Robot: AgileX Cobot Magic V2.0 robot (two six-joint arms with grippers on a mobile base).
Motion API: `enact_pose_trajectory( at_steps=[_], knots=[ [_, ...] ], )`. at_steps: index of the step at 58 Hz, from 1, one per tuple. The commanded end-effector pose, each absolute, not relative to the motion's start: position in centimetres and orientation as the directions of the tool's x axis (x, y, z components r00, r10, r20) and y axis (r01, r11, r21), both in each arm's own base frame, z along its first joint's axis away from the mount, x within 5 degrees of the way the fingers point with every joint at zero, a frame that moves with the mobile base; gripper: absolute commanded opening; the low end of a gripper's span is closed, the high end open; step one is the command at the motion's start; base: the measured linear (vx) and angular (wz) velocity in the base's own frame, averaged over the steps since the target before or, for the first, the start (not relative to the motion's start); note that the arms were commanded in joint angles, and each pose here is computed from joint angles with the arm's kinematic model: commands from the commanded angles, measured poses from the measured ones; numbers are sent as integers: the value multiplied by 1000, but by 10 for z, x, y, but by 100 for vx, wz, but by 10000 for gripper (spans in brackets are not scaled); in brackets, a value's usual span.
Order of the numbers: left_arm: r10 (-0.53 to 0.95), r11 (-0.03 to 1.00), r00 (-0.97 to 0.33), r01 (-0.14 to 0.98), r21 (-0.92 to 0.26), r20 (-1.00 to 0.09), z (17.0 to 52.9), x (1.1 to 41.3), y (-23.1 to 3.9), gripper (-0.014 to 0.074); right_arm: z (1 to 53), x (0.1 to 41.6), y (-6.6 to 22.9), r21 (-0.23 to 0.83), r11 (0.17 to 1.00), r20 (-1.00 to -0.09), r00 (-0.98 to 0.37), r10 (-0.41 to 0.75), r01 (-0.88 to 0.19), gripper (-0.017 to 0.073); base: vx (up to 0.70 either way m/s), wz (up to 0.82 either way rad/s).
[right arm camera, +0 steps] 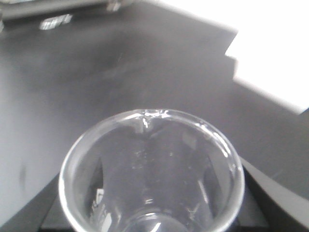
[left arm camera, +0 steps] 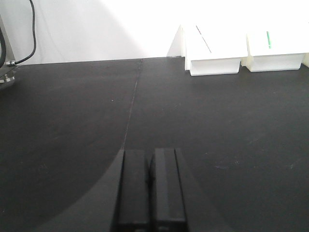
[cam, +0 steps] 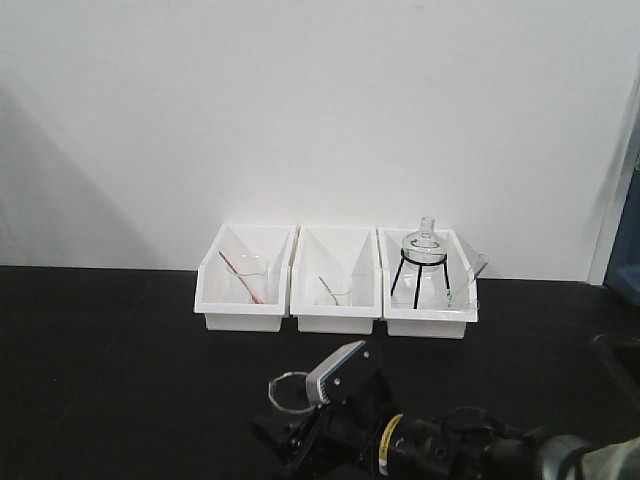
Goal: Pick beaker and place in left cabinet
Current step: 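Close the right gripper on the beaker and lift it, then hold the beaker raised in the right gripper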
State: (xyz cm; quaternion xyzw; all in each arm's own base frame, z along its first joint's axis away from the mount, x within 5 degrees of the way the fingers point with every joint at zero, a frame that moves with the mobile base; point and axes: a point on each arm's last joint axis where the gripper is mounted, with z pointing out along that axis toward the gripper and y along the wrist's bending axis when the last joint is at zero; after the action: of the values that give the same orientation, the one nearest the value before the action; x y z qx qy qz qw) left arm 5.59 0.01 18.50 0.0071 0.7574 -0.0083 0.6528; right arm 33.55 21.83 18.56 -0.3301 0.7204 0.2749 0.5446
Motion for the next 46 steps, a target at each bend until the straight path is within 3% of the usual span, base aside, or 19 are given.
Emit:
enact_pose_trajectory(
  at_steps=[1, 9, 19, 46],
  knots=[
    [-12, 999, -47, 37, -14, -999, 196, 55, -1, 4, 246, 328, 213, 39, 641, -994, -98, -56, -766, 44, 0, 0],
    [-12, 999, -47, 37, -14, -999, 196, 55, -1, 4, 285, 317, 200, 73, 698, -992, -124, -23, -712, 14, 0, 0],
    [-12, 999, -47, 37, -14, -999, 196, 55, -1, 4, 316, 303, 185, 34, 751, -994, -101, -44, -659, 8, 0, 0],
    [-12, 999, -47, 37, -14, -999, 196, 55, -1, 4, 327, 296, 181, 26, 753, -996, -77, -32, -658, 8, 0, 0]
  ],
)
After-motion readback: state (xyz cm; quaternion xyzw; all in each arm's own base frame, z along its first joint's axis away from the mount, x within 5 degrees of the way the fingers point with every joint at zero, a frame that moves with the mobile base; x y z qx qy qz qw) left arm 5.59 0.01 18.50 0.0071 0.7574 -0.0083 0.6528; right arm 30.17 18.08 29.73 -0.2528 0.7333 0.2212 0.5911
